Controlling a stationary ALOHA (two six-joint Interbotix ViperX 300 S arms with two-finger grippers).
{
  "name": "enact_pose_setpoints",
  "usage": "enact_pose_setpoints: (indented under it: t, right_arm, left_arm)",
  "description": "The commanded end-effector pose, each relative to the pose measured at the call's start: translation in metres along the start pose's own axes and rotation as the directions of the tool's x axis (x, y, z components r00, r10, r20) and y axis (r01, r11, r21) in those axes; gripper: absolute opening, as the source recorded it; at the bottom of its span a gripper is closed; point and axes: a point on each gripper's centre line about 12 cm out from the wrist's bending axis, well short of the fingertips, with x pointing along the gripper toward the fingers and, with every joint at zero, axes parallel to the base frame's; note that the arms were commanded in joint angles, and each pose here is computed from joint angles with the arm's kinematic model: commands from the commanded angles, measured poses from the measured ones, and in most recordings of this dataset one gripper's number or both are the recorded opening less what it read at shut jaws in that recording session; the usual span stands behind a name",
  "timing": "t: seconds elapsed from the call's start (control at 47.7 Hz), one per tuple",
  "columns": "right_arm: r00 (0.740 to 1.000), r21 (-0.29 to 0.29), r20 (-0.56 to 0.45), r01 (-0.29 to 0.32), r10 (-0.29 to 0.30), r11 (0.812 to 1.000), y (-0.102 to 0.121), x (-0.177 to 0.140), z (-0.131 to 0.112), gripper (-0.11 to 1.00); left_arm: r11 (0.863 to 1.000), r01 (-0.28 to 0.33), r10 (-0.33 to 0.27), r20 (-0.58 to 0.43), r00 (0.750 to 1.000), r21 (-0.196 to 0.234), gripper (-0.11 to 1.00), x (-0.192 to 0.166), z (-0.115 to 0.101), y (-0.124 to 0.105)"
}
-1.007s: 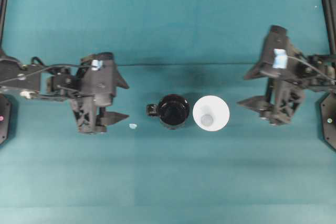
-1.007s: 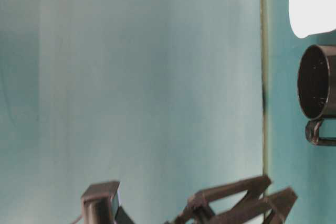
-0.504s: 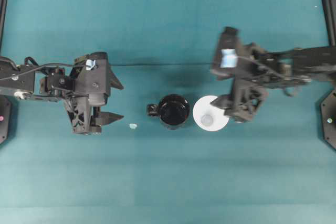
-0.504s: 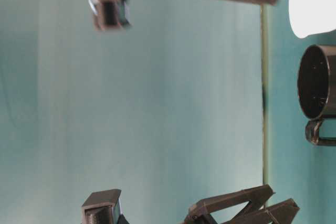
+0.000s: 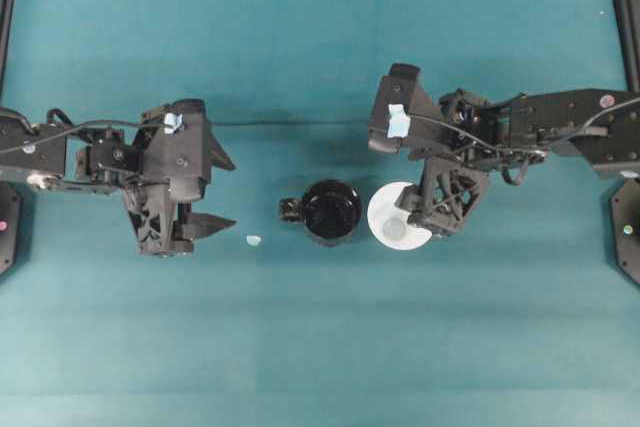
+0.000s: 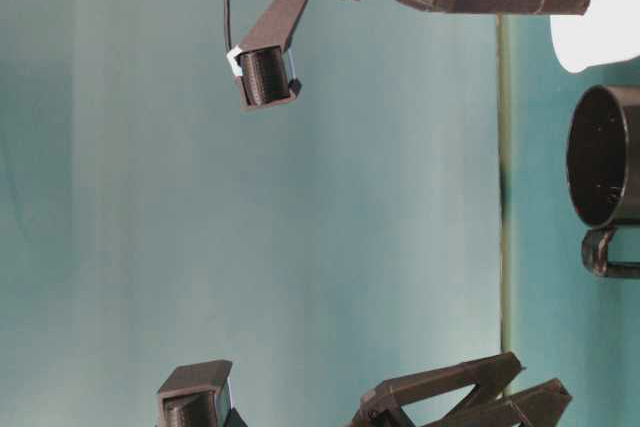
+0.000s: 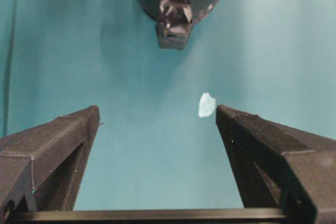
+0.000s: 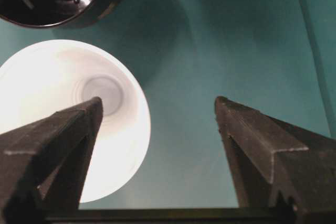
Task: Put a paper cup into the cup holder on your left arm.
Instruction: 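Grasp the white paper cup rim with the right gripper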
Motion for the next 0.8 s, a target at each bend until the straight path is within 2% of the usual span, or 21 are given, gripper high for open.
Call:
enact_pose_setpoints:
  t: [0.0, 0.231, 0.776]
  right_arm:
    - [1.000, 0.002, 0.018, -0.003, 0.003, 1.000, 0.0013, -0.0026, 0.0051, 0.84]
    - [1.000, 0.006, 0.003, -0.003, 0.003, 1.000, 0.0021, -0.0026, 0.0047, 0.62]
    - [1.000, -0.014, -0.007, -0.015, 0.014, 1.000, 0.0103, 0.0015, 0.0060, 0.20]
  left_arm:
    - [1.000, 0.000, 0.000, 0.017, 1.000, 0.004, 0.97, -0.0012, 0.0050, -0.0002]
    - [1.000, 0.001, -0.001, 0.017, 1.000, 0.005, 0.97, -0.0009, 0.0053, -0.0006]
    - [1.000, 0.001, -0.001, 0.014, 1.000, 0.005, 0.97, 0.0014, 0.0047, -0.0007]
